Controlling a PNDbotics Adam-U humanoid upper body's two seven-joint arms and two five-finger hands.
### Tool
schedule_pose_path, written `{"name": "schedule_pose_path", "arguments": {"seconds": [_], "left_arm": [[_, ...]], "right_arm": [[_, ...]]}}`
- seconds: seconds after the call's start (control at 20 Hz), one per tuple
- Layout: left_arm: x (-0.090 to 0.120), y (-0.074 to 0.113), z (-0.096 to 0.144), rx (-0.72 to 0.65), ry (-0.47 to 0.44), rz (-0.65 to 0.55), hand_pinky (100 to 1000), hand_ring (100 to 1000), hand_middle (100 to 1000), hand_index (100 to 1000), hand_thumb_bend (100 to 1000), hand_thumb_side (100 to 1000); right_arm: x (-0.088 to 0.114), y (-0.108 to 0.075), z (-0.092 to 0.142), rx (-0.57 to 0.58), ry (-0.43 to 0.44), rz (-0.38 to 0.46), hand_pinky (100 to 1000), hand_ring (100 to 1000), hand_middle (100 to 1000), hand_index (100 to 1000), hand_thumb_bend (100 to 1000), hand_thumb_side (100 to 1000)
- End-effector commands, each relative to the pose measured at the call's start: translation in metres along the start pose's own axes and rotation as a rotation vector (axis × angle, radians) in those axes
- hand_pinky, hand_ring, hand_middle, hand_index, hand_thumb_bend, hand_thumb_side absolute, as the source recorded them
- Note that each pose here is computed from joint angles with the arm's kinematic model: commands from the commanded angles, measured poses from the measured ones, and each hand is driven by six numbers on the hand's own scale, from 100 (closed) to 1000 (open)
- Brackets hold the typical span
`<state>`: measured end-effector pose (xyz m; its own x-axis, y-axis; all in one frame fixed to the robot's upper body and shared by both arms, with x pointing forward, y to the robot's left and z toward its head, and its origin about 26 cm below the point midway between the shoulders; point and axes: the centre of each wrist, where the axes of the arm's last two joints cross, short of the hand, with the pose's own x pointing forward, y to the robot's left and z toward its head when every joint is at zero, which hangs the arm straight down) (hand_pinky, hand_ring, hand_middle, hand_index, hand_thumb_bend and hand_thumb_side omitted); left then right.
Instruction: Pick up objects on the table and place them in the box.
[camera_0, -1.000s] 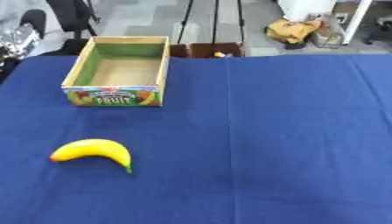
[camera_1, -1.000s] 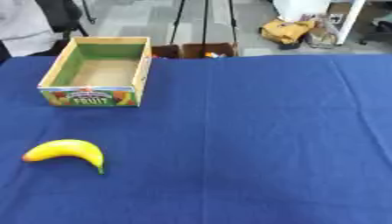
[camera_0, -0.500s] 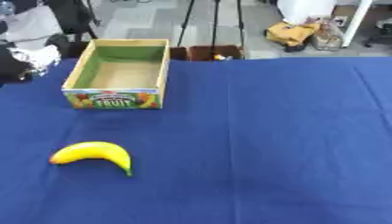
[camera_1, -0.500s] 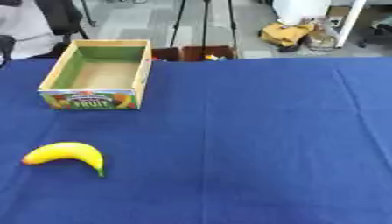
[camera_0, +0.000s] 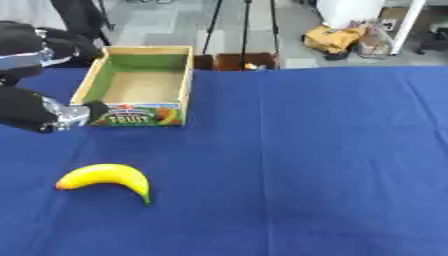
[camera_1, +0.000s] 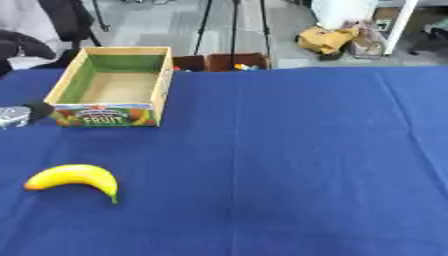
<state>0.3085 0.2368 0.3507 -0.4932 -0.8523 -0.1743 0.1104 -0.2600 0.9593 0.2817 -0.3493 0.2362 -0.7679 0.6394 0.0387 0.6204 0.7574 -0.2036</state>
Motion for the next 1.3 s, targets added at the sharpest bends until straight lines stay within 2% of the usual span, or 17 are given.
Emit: {"name": "schedule_pose_path", "arguments": {"seconds": [0.05,0.25,0.3,0.4,0.55,0.85,0.95,1.0,1.05,1.1,1.3], "left_arm": [[-0.004,0.002,0.006,-0.038,0.014,-0.030,885,960,971,1000,541,820],[-0.004,-0.006,-0.001,-0.086,-0.001,-0.034,882,971,1000,1000,517,747],[-0.004,-0.010,-0.004,-0.104,0.000,-0.032,886,975,1000,1000,518,761],[-0.007,-0.017,-0.011,-0.138,0.011,-0.035,908,997,1000,1000,594,837],[-0.011,-0.028,-0.021,-0.180,0.035,-0.064,904,996,1000,1000,644,854],[-0.023,-0.042,-0.039,-0.242,0.039,-0.065,844,951,979,1000,585,800],[-0.024,-0.044,-0.042,-0.250,0.036,-0.070,832,943,973,1000,562,764],[-0.025,-0.045,-0.043,-0.255,0.037,-0.076,819,937,970,1000,540,712],[-0.026,-0.046,-0.045,-0.259,0.038,-0.083,819,937,970,1000,540,712],[-0.026,-0.047,-0.046,-0.262,0.039,-0.092,789,920,958,1000,506,638],[-0.028,-0.049,-0.052,-0.268,0.039,-0.115,768,906,942,1000,467,608]], "right_arm": [[0.000,-0.005,-0.009,0.016,-0.038,0.018,779,869,806,830,100,1000],[0.001,-0.005,-0.009,0.018,-0.039,0.017,779,868,804,830,100,1000],[0.001,-0.005,-0.009,0.018,-0.040,0.016,779,868,804,830,100,1000],[0.001,-0.005,-0.009,0.017,-0.040,0.014,780,868,803,830,100,1000],[0.001,-0.005,-0.010,0.017,-0.041,0.015,780,868,803,830,100,1000],[0.001,-0.004,-0.010,0.013,-0.042,0.016,782,868,802,830,100,1000],[0.001,-0.004,-0.010,0.012,-0.042,0.016,782,868,801,830,100,1000],[0.001,-0.004,-0.010,0.011,-0.042,0.016,783,868,801,830,100,1000],[0.001,-0.004,-0.010,0.010,-0.042,0.016,783,868,801,830,100,1000],[0.001,-0.004,-0.009,0.009,-0.041,0.016,783,868,801,830,100,1000],[0.001,-0.004,-0.009,0.005,-0.039,0.017,783,868,801,830,100,1000]]}}
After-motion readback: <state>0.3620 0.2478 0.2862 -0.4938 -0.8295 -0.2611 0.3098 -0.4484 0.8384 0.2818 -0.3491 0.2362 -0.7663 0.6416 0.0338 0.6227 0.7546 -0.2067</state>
